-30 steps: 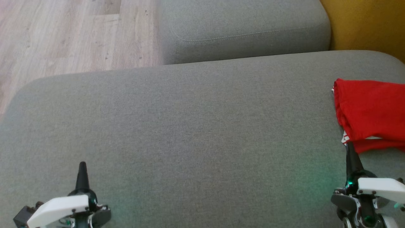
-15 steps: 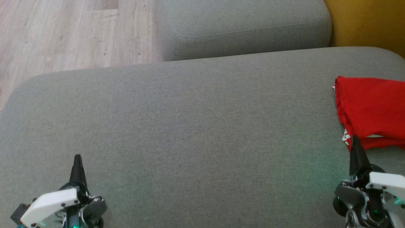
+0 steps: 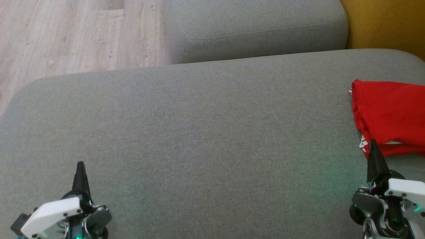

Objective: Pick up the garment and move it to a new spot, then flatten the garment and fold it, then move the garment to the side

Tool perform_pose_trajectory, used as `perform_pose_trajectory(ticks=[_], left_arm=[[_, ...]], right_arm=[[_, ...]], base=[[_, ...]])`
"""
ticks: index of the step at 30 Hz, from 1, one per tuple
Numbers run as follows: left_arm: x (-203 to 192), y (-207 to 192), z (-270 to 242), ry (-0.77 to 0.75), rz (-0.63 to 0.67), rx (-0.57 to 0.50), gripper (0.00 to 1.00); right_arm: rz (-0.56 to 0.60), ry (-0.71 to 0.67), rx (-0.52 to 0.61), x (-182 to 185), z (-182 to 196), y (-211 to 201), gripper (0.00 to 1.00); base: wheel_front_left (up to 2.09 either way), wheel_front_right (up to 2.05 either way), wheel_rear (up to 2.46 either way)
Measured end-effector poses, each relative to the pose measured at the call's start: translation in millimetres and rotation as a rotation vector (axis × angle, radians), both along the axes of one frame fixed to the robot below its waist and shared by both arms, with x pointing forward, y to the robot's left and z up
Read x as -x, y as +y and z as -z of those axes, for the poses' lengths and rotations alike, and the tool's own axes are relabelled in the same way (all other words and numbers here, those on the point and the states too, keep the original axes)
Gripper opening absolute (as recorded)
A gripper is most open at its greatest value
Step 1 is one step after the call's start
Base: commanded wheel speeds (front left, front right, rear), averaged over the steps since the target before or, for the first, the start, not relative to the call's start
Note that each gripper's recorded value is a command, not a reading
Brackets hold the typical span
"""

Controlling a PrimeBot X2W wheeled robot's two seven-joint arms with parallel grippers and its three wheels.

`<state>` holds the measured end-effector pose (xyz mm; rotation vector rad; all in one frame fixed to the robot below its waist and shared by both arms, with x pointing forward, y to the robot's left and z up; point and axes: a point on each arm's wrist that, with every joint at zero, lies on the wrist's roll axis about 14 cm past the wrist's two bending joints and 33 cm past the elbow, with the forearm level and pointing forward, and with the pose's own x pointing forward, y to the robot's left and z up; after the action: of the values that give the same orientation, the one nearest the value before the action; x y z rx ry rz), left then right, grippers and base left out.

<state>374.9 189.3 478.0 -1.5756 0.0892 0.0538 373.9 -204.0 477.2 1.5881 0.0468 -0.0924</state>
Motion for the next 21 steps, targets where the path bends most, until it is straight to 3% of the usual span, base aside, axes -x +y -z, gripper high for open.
perform_pose_trajectory(ticks=[21], left_arm=[[0.1, -0.1, -0.1, 0.000, 0.000, 0.003, 0.00]], right_arm=[[0.004, 0.000, -0.001, 0.1, -0.1, -1.4, 0.00]], base=[[0.00, 0.00, 0.00]])
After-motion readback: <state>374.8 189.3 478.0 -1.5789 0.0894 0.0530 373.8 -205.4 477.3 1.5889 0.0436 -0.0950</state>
